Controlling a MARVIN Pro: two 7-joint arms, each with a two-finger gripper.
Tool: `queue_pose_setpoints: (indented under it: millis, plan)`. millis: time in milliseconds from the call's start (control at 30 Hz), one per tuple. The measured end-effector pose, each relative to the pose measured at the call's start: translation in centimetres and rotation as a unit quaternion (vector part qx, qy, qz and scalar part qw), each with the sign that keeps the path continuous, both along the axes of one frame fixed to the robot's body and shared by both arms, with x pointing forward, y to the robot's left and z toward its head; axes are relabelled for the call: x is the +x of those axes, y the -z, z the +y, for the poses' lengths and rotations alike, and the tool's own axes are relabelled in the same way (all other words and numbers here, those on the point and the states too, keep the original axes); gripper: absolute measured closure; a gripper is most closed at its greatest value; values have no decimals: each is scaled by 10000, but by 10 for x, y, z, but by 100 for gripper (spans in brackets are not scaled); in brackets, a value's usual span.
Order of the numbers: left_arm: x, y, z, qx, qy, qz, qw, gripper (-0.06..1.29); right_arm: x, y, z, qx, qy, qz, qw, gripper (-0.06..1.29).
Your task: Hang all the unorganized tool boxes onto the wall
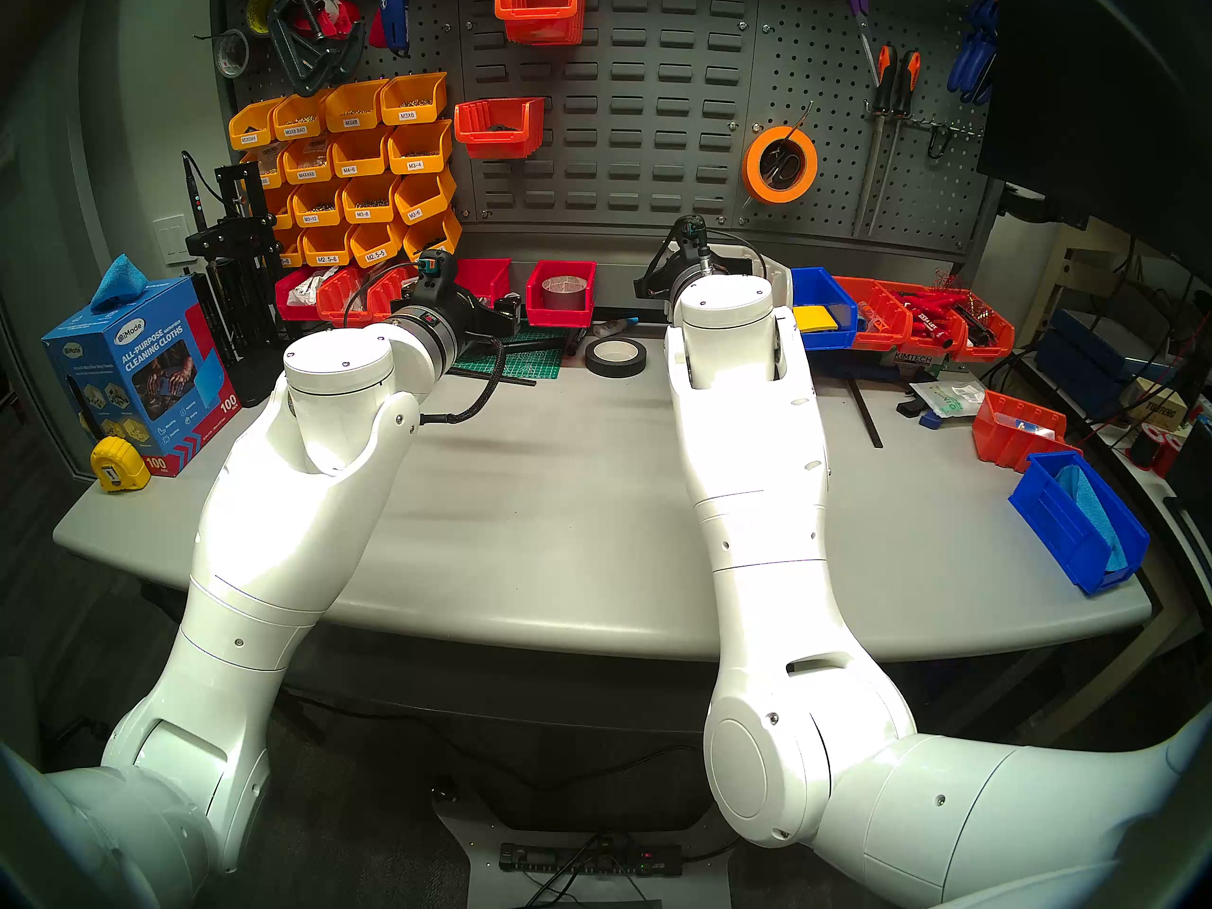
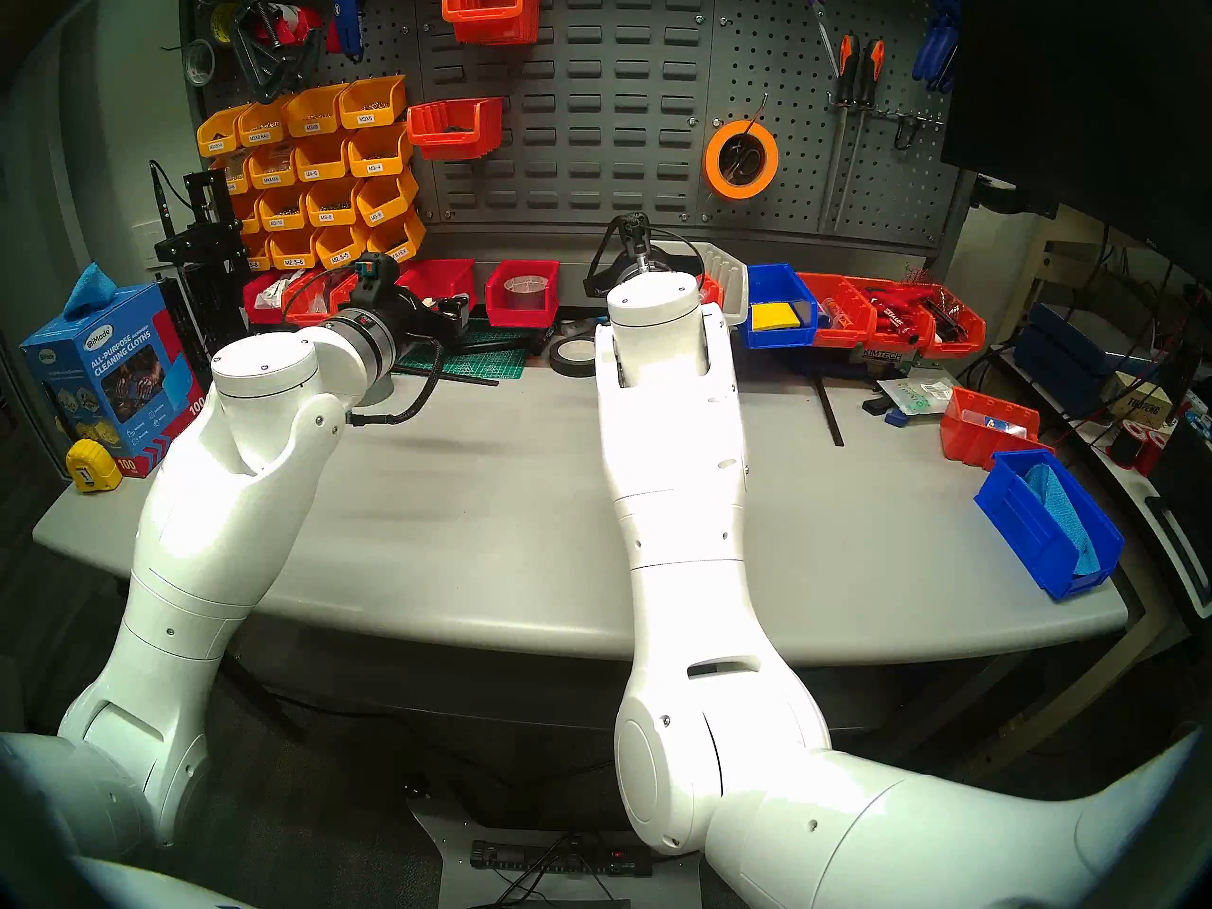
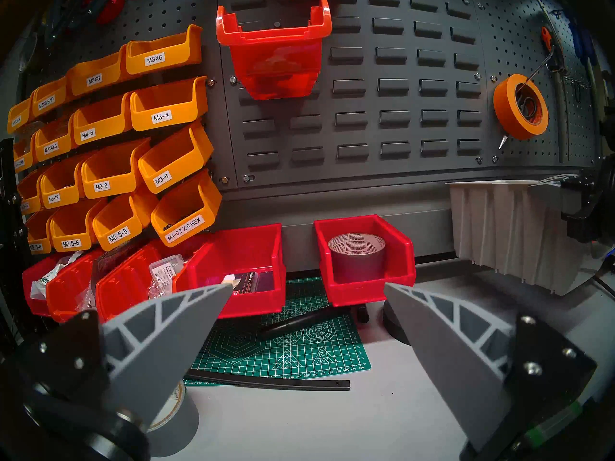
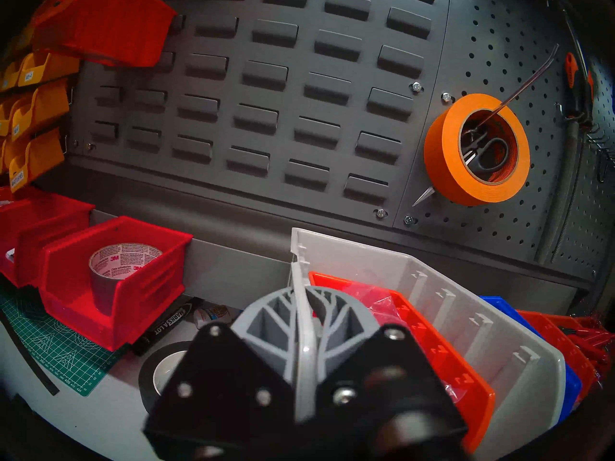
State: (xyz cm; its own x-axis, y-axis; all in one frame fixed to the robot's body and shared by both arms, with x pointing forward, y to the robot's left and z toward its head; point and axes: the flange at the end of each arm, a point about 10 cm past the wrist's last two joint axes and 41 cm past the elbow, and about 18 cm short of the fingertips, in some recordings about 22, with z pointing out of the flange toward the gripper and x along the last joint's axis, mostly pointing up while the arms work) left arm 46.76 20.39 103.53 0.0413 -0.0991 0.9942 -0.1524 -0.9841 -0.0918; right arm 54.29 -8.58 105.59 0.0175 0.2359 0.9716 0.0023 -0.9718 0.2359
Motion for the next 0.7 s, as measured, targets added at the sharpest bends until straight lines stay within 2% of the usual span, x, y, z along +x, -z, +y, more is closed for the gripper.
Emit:
queue_pose_setpoints:
  millis: [333,700]
  plan:
    - [0,0,0,0,2,-7,10000,0,-7,7,4,42,-25,36,10000,120]
    - [0,0,0,0,3,-9,10000,0,-3,8,1,-23,-10,41,10000,123]
